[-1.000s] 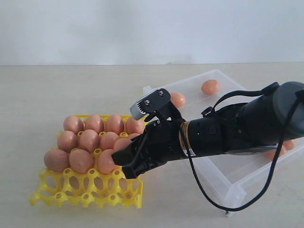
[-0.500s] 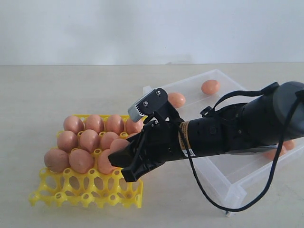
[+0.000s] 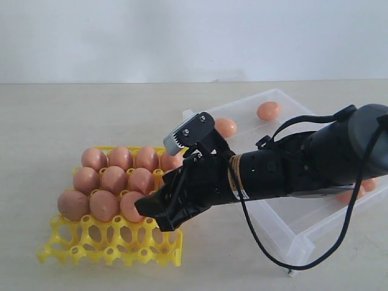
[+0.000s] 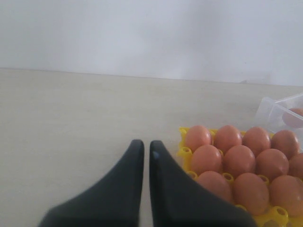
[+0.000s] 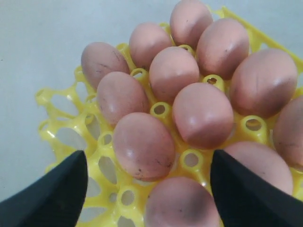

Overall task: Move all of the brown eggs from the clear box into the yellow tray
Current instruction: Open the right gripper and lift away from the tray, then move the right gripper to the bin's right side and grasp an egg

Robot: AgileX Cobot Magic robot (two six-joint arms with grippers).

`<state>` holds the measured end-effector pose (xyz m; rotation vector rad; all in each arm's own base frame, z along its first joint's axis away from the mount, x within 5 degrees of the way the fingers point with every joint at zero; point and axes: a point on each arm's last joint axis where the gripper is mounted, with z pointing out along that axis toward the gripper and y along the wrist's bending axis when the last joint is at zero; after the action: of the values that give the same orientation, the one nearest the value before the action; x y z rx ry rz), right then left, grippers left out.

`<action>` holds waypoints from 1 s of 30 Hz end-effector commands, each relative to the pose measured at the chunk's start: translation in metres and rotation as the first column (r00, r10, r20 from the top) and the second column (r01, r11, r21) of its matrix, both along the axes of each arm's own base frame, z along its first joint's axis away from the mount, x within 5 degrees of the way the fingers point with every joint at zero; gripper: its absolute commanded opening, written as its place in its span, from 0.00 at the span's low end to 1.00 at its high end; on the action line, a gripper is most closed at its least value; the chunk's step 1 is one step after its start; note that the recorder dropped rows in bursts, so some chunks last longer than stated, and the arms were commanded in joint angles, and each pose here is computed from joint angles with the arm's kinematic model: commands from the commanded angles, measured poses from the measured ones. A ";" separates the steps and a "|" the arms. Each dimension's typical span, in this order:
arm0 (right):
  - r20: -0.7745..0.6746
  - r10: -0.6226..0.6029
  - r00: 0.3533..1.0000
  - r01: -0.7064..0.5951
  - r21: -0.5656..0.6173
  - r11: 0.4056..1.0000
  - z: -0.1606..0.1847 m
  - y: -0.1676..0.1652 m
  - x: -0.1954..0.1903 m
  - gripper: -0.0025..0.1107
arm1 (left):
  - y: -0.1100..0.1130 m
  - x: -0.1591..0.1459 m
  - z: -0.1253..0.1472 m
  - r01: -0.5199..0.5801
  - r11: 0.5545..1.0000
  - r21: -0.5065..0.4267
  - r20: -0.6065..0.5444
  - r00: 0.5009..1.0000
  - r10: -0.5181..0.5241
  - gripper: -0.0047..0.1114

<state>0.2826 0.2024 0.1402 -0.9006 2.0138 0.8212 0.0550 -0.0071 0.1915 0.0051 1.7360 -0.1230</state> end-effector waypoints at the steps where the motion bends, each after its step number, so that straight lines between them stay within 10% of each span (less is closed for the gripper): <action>1: 0.012 0.006 1.000 -0.006 0.032 0.999 0.005 0.001 -0.001 0.60 | 0.000 0.000 -0.001 0.001 1.000 -0.011 0.003 1.000 -0.001 0.08; 8: 0.086 -0.289 0.953 0.271 0.177 0.946 0.078 -0.015 0.009 0.37 | 0.000 0.000 -0.001 0.002 1.000 -0.011 0.001 1.000 -0.002 0.08; 13: 0.227 -0.564 0.794 0.608 -0.291 0.739 0.134 -0.054 0.039 0.12 | 0.000 0.000 -0.001 0.002 1.000 -0.011 0.001 1.000 -0.002 0.08; 18: 0.408 -0.515 0.754 0.653 -0.557 0.514 0.167 -0.079 0.086 0.22 | 0.000 0.000 -0.001 0.002 1.000 -0.011 0.001 1.000 -0.002 0.08; 23: 0.192 -0.652 0.733 0.467 -0.840 0.278 0.139 -0.117 0.127 0.33 | 0.000 0.000 -0.001 0.001 1.000 -0.011 0.004 1.000 -0.001 0.08; 28: -0.125 -0.536 0.835 0.187 -0.851 0.490 0.100 -0.096 0.128 0.33 | 0.000 0.000 -0.001 0.001 1.000 -0.011 0.004 1.000 -0.001 0.08; 30: -0.114 -0.550 0.827 0.197 -0.858 0.474 0.100 -0.099 0.128 0.33 | 0.000 0.000 -0.001 0.001 1.000 -0.011 0.004 1.000 -0.001 0.08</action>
<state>0.4124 0.1062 0.2346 -0.6977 2.8860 -0.3266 0.0550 -0.0071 0.1915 0.0051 1.7360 -0.1230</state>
